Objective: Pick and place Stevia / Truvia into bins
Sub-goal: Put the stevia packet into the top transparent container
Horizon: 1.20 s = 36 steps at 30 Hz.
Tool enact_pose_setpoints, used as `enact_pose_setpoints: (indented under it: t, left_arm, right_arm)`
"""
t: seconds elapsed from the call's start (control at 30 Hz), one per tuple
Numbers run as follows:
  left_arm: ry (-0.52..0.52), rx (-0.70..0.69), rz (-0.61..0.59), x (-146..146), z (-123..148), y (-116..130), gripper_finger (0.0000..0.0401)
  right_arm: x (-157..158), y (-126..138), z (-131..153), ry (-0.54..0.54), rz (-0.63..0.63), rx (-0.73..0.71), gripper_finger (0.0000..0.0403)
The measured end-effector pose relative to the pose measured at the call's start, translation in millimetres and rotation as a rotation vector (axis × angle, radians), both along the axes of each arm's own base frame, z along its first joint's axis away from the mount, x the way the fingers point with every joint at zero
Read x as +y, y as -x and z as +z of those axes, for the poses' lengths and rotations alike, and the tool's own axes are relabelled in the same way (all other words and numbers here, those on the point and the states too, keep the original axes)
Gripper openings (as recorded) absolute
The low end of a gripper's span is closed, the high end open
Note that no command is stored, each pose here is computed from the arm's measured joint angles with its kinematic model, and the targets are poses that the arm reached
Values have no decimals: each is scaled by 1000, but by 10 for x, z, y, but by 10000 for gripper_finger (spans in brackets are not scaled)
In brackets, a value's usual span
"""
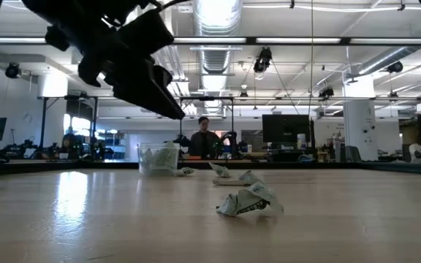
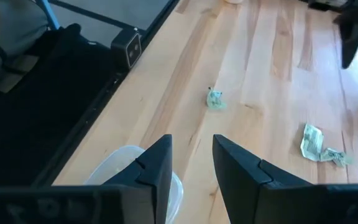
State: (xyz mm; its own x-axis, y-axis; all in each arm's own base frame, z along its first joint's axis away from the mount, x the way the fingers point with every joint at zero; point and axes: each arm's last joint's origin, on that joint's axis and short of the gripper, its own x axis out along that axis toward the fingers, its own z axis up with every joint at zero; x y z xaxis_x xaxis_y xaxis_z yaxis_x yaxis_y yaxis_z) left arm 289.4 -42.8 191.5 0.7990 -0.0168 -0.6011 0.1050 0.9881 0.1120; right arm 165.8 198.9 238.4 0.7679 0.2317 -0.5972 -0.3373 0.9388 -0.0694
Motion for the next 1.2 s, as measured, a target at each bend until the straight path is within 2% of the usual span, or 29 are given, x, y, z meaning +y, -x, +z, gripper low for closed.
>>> enact_pose_setpoints:
  t: [0.23,0.7,0.93,1.2]
  left_arm:
    - [-24,-64,-41,-67,-227,-209,114]
    - [-86,0,-76,-130,-574,-671,114]
    - [-82,25,-83,-148,-683,-766,114]
    - [-69,49,-84,-139,-712,-752,114]
  right_arm:
    - [-4,2,-11,3,-1,1,101]
    - [-8,5,-24,7,-1,3,86]
    - [-13,8,-40,11,-2,7,87]
    - [-14,8,-44,11,-2,7,76]
